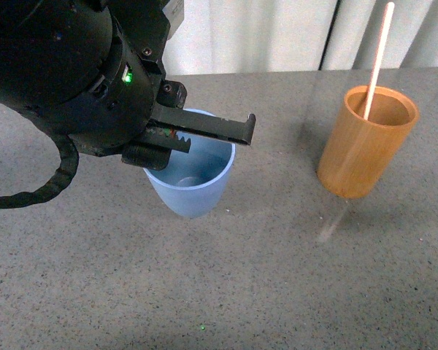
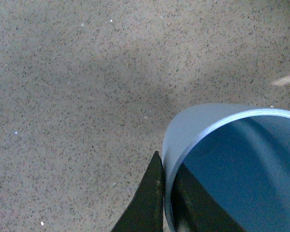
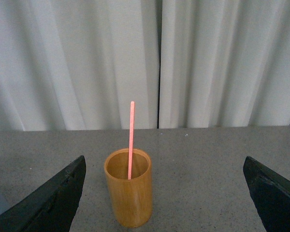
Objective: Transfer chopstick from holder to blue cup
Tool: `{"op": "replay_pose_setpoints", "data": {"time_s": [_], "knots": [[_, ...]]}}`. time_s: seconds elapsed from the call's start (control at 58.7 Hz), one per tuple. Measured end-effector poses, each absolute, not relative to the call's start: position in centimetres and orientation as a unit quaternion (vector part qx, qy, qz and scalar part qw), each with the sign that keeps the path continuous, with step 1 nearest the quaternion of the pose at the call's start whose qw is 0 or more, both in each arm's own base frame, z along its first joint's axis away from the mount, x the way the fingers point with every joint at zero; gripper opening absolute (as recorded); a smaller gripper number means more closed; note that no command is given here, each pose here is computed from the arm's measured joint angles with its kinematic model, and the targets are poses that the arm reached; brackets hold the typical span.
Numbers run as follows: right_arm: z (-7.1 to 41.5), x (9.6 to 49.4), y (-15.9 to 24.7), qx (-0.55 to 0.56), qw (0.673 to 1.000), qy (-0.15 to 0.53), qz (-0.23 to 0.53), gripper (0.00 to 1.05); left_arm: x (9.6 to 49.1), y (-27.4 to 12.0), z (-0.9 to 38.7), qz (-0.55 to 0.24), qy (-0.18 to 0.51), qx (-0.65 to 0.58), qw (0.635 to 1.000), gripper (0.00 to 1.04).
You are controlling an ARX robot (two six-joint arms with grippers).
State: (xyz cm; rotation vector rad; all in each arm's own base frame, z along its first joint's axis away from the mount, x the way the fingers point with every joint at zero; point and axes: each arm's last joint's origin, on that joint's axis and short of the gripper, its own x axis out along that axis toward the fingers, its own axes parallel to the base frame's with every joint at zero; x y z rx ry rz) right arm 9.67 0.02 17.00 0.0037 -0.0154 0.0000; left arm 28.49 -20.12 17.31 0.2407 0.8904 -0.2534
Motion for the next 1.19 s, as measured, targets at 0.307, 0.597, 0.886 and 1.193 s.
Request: {"op": "replay_pose_setpoints", "data": {"time_s": [0.307, 0.597, 0.886, 1.193], "knots": [[17.0, 9.7, 0.0, 0.002, 1.000, -0.008, 0.000, 0.95, 29.8, -21.4, 13.8, -0.104, 0.443, 0.142, 0.879, 0.03], [17.0, 9.7, 0.0, 0.002, 1.000, -0.008, 0.000, 0.95, 30.6, -22.5, 12.5, -0.101, 0.444, 0.151, 0.877, 0.03], [17.0, 9.7, 0.0, 0.002, 1.000, -0.008, 0.000, 0.95, 30.9, -22.7, 12.2, -0.102, 0.454, 0.149, 0.873, 0.19], [17.0, 9.7, 0.0, 0.002, 1.000, -0.008, 0.000, 0.95, 32.4, -19.8, 15.4, -0.089, 0.441, 0.115, 0.886, 0.78]]}}
